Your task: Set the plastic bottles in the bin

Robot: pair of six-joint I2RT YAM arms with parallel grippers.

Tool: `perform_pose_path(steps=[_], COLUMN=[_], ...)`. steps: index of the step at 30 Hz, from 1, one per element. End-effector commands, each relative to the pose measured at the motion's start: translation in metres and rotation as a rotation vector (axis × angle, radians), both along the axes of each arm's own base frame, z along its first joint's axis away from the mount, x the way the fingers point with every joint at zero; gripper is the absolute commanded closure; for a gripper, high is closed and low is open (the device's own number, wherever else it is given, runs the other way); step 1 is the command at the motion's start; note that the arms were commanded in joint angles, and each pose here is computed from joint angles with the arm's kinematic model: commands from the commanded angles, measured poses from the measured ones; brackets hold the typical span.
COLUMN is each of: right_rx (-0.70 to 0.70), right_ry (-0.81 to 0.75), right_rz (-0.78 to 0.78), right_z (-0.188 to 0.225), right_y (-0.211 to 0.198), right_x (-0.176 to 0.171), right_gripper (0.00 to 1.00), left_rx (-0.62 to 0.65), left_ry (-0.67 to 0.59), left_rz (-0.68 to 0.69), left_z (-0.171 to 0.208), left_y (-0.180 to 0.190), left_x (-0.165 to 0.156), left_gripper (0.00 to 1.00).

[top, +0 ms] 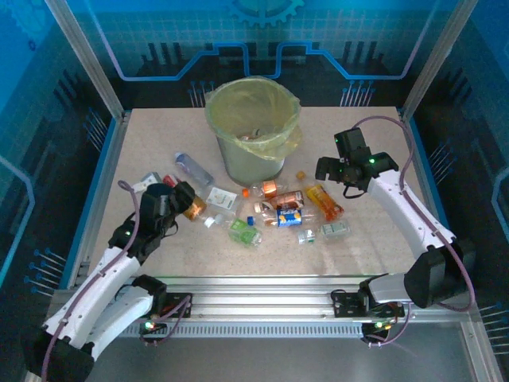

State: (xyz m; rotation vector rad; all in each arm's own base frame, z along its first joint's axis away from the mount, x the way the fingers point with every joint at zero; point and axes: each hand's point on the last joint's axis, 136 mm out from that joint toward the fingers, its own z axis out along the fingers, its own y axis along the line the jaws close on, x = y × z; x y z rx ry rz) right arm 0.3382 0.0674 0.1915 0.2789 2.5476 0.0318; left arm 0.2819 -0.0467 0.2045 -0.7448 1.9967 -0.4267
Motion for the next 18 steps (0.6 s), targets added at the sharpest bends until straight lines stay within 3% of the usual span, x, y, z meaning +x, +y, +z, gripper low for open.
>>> perform_pose_path(steps=[1, 9, 18], right_rx=[0.015, 0.034, 0.046], right_ry=[0.017, 0.024, 0.036], right_rz=[-0.023, -0.003, 0.012], right_z=[-0.007, -0.011, -0.015], right_y=[-0.002, 0.002, 0.006], right_x=[0.001, 0.0, 0.0], right_gripper=[0.0, 0.0, 0.0], left_rx=[0.065, 0.044, 0.086], left_ry=[-0.167, -0.466, -0.678], left_rz=[-0.043, -0.166, -0.303], left_z=[0.063, 0.175, 0.259], left_y=[-0.002, -0.034, -0.081], left_x=[0.017, 0.053, 0.113], left_gripper=[0.43, 0.44, 0.44])
